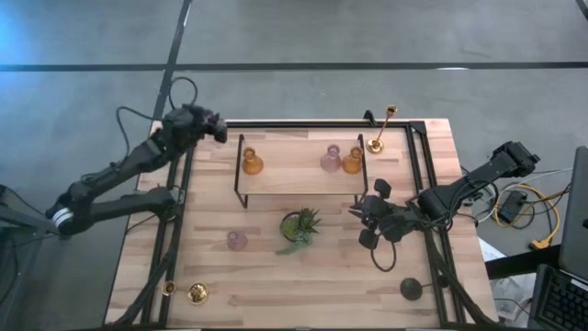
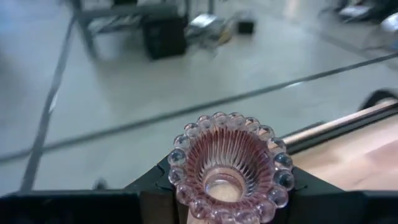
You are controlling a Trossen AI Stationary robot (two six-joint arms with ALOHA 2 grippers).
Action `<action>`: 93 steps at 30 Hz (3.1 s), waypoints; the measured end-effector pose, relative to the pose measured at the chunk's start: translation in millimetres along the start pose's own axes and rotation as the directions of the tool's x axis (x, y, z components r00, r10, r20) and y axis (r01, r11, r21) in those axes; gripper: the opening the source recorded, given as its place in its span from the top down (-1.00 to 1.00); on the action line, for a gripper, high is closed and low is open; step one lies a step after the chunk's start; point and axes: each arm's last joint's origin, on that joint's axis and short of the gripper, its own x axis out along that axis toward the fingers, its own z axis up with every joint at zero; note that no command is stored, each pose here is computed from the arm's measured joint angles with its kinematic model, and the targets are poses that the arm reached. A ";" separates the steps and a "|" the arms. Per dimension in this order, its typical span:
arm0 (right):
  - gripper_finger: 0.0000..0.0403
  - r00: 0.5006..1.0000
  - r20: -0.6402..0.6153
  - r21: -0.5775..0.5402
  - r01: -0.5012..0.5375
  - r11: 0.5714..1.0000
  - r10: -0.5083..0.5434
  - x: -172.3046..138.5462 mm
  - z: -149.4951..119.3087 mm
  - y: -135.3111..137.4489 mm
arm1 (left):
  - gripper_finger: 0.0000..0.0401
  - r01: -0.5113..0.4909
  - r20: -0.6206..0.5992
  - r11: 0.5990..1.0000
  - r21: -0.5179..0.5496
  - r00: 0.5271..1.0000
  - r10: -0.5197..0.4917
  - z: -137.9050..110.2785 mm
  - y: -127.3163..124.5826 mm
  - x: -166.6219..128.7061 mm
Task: Pick & Place candle stick holders
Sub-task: Put the pink glass candle holder on the shelf
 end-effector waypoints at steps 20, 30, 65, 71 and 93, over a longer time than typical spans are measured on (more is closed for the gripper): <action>0.79 1.000 0.012 0.007 -0.008 1.000 0.008 0.0 1.4 1.0 | 0.35 0.695 0.039 0.701 0.162 0.705 -0.708 78.5 -68.6 -10.4; 0.79 1.000 0.014 0.009 -0.009 1.000 0.009 0.0 1.6 1.0 | 0.35 0.769 -0.058 0.613 0.180 0.631 -0.774 68.2 -113.3 -7.1; 0.79 1.000 0.013 0.011 -0.009 1.000 0.009 0.0 1.5 0.9 | 0.35 0.705 -0.317 0.658 0.265 0.708 -0.631 2.7 -155.7 23.9; 0.79 1.000 0.013 0.010 -0.009 1.000 0.009 0.0 1.5 1.0 | 0.35 0.703 -0.314 0.663 0.257 0.710 -0.631 2.6 -156.6 23.0; 0.79 1.000 0.011 0.000 -0.009 1.000 0.009 0.0 1.2 1.1 | 0.35 0.339 -0.063 0.920 0.196 0.941 -0.333 12.1 -196.8 -34.7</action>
